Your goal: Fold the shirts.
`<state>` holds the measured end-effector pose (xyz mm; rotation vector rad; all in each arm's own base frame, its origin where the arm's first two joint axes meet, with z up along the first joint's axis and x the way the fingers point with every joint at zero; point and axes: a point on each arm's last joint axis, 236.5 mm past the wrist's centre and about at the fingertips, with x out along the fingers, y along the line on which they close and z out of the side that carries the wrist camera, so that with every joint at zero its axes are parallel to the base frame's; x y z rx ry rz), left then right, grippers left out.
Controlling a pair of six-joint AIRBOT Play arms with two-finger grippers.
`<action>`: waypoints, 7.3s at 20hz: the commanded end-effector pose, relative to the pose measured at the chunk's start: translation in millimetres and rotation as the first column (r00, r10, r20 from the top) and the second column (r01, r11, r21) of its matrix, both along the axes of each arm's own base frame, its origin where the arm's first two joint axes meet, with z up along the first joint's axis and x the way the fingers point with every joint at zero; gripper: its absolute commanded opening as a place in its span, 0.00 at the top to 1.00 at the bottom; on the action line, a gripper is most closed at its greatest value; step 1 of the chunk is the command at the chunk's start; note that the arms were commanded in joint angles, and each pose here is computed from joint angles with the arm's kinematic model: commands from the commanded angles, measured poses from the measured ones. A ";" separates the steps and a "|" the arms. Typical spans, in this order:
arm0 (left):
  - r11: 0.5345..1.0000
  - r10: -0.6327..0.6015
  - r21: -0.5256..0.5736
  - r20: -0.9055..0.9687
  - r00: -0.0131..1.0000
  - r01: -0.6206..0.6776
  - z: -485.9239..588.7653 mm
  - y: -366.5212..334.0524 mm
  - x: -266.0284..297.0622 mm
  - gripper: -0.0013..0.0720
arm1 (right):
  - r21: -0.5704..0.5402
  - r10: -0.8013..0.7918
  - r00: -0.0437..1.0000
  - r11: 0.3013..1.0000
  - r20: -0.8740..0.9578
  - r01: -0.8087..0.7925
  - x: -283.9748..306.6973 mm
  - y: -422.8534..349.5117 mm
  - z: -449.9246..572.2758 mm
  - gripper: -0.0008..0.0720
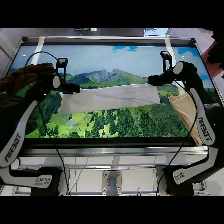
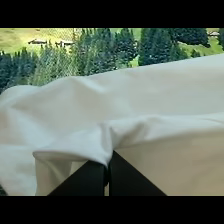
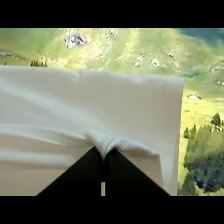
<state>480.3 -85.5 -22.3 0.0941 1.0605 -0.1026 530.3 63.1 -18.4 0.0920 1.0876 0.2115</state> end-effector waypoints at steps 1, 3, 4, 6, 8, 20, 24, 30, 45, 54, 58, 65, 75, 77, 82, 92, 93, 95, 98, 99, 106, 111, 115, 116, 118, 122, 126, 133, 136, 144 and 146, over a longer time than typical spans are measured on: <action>1.000 -0.007 0.029 -0.055 0.998 0.008 -47.9 0.7 10.8 0.97 | 0.037 -0.037 0.999 0.999 -0.012 0.037 23.0 5.5 -50.4 0.95; 0.999 -0.006 0.036 -0.089 0.996 0.010 -66.7 1.2 8.5 0.97 | 0.035 -0.036 0.997 0.999 -0.066 0.038 17.9 5.6 -78.6 0.95; 0.999 -0.006 0.039 -0.102 0.995 0.010 -73.5 1.4 7.3 0.97 | 0.033 -0.034 0.995 0.999 -0.090 0.037 14.8 5.7 -88.8 0.95; 0.999 -0.006 0.042 -0.118 0.993 0.011 -81.9 1.8 5.8 0.97 | 0.032 -0.033 0.993 0.999 -0.110 0.036 12.0 5.9 -97.9 0.94; 0.999 -0.005 0.042 -0.121 0.993 0.010 -81.5 1.9 5.2 0.96 | 0.032 -0.027 0.994 0.999 -0.103 0.031 13.5 6.2 -93.2 0.94; 0.990 0.009 -0.139 0.271 0.963 0.030 109.8 -28.0 45.9 0.24 | 0.161 -0.104 0.973 0.977 -0.204 0.138 -11.7 -60.5 -6.6 0.27; 0.963 -0.159 -0.168 0.274 0.949 0.210 101.2 -75.6 40.0 0.24 | 0.407 -0.097 0.931 0.880 -0.353 0.246 -21.9 -58.0 -43.9 0.14; 0.929 -0.317 -0.102 0.282 0.906 0.356 86.2 -108.7 35.6 0.24 | 0.417 -0.048 0.912 0.879 -0.407 0.232 -27.2 -49.4 -89.7 0.14; 0.888 -0.355 -0.292 0.052 0.933 0.355 -19.8 -190.5 -1.3 0.96 | 0.676 0.267 0.936 0.736 -0.228 -0.045 -25.1 53.9 -6.0 0.94; 0.894 -0.299 -0.387 -0.136 0.945 0.227 -74.1 -209.2 -28.4 0.96 | 0.589 0.369 0.929 0.751 -0.001 -0.298 -38.2 125.1 126.6 0.94; 0.896 -0.331 -0.338 -0.075 0.941 0.288 -23.8 -192.0 -2.8 0.96 | 0.562 0.437 0.899 0.733 0.042 -0.383 -50.0 182.2 138.6 0.94; 0.996 -0.045 0.084 0.152 0.987 0.033 149.0 27.1 37.3 0.96 | 0.465 0.451 0.874 0.744 0.182 -0.480 -59.6 304.8 135.1 0.95; 0.983 0.161 0.070 0.100 0.982 -0.169 159.3 125.8 5.7 0.96 | 0.729 0.272 0.941 0.600 0.201 -0.329 -96.3 504.4 47.3 0.94; 0.987 0.151 0.039 0.090 0.984 -0.155 152.6 117.7 6.3 0.96 | 0.757 0.201 0.961 0.594 0.190 -0.274 -87.7 508.9 44.6 0.47; 0.991 0.126 0.036 0.063 0.990 -0.129 141.2 113.1 3.4 0.96 | 0.688 0.222 0.940 0.641 0.257 -0.340 -35.2 436.9 70.0 0.16; 0.993 0.119 -0.019 0.100 0.988 -0.118 145.9 101.7 12.0 0.96 | 0.509 0.237 0.908 0.860 -0.344 -0.032 -40.8 244.3 -67.8 0.05; 0.993 0.120 -0.014 0.100 0.988 -0.119 146.0 102.9 12.0 0.96 | 0.513 0.240 0.908 0.858 -0.344 -0.032 -42.0 250.6 -72.1 0.04; 0.993 0.120 -0.015 0.103 0.987 -0.119 146.4 102.6 12.6 0.96 | 0.526 0.243 0.909 0.850 -0.337 -0.032 -43.9 265.5 -77.4 0.04; 0.993 0.119 -0.016 0.105 0.987 -0.118 146.7 102.5 13.0 0.96 | 0.621 0.275 0.901 0.784 -0.335 -0.008 -51.7 303.3 -79.1 0.05; 0.993 0.119 -0.015 0.105 0.987 -0.118 146.7 102.5 13.0 0.96 | 0.658 0.286 0.899 0.753 -0.331 0.003 -54.3 317.6 -77.0 0.05; 0.994 0.107 -0.007 0.104 0.989 -0.107 146.5 102.7 12.7 0.96 | 0.775 0.331 0.887 0.631 -0.323 0.046 -72.4 374.2 -59.9 0.78; 0.995 0.096 0.002 0.103 0.990 -0.097 146.2 103.0 12.3 0.96 | 0.897 0.311 0.945 0.440 -0.100 -0.050 -15.2 338.2 35.9 0.95; 0.995 0.097 -0.001 0.101 0.990 -0.098 146.0 102.5 12.0 0.96 | 0.775 0.151 0.988 0.624 0.011 -0.104 34.5 211.1 98.1 0.95; 0.995 0.098 -0.004 0.101 0.990 -0.098 145.9 102.0 12.0 0.96 | 0.714 0.093 0.996 0.697 0.001 -0.066 39.7 164.8 106.9 0.95; 0.995 0.098 -0.017 0.095 0.991 -0.097 145.3 98.9 11.0 0.96 | 0.584 -0.024 0.999 0.811 -0.027 0.036 34.9 68.9 123.7 0.95; 0.994 0.092 -0.064 0.087 0.992 -0.086 145.1 88.2 10.4 0.96 | 0.394 -0.234 0.964 0.880 -0.129 0.266 -25.4 -98.2 149.5 0.95; 0.986 0.081 -0.154 0.082 0.993 -0.068 147.3 68.2 10.6 0.96 | 0.159 -0.430 0.841 0.853 -0.328 0.497 -126.1 -216.0 140.4 0.95; 0.973 0.063 -0.227 0.049 0.997 -0.051 146.7 49.9 4.4 0.96 | -0.271 -0.677 0.557 0.719 -0.481 0.640 -245.0 -305.0 95.3 0.95; 0.973 0.053 -0.227 0.047 0.997 -0.041 146.5 45.1 3.7 0.96 | -0.381 -0.670 0.431 0.718 -0.605 0.582 -289.0 -301.2 49.8 0.95; 0.975 0.009 -0.224 0.059 0.998 0.004 147.7 23.4 3.6 0.96 | -0.398 -0.604 0.322 0.756 -0.729 0.519 -345.0 -263.3 -64.1 0.74; 0.974 0.005 -0.224 0.059 0.998 0.009 147.7 21.1 3.3 0.96 | -0.391 -0.580 0.296 0.769 -0.759 0.506 -353.5 -255.6 -60.5 0.48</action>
